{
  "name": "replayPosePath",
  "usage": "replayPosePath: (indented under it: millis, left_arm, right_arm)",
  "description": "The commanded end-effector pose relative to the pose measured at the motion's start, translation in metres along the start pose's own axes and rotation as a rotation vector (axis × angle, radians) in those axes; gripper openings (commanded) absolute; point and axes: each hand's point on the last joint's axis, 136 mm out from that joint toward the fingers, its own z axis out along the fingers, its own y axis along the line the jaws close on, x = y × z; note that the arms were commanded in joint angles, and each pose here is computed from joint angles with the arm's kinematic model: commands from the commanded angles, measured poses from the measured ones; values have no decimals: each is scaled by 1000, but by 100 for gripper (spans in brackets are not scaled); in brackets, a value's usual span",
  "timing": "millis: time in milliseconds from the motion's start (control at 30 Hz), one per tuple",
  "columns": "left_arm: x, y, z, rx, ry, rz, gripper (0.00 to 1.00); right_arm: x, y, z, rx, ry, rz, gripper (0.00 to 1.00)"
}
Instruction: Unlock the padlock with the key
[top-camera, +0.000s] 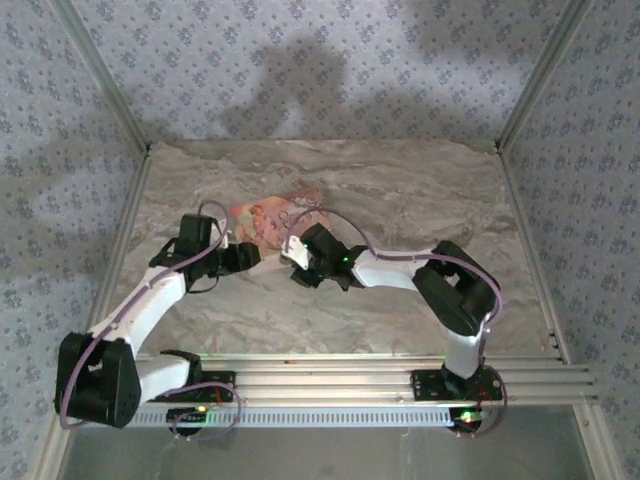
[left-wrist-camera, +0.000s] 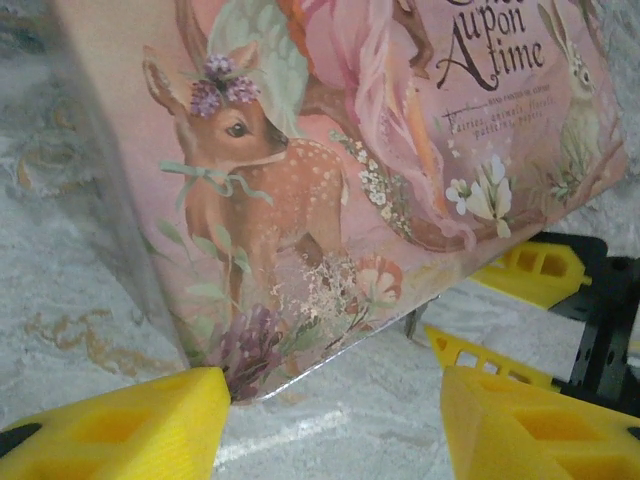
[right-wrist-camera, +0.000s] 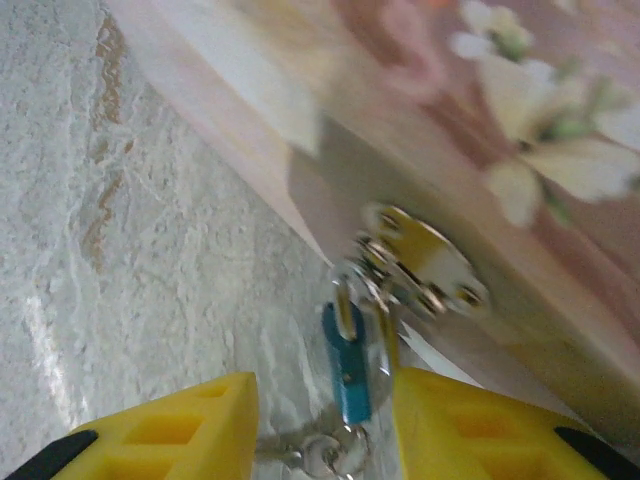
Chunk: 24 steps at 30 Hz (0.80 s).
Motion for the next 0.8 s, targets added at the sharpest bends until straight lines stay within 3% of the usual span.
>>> replayPosePath:
  millis: [0,333,767]
  left_arm:
    - [-3,16,6,-53,23,-20,60]
    - [-14,26,8,-66,16,-36,60]
    - [-17,21,-3,-59,-19,-14,60]
  right_arm:
    - [-3,4,11,-49,15,-41,40]
    - [-6,-4,36,-92,35,1,30]
    - [-4,-5,32,-131,13,46,0]
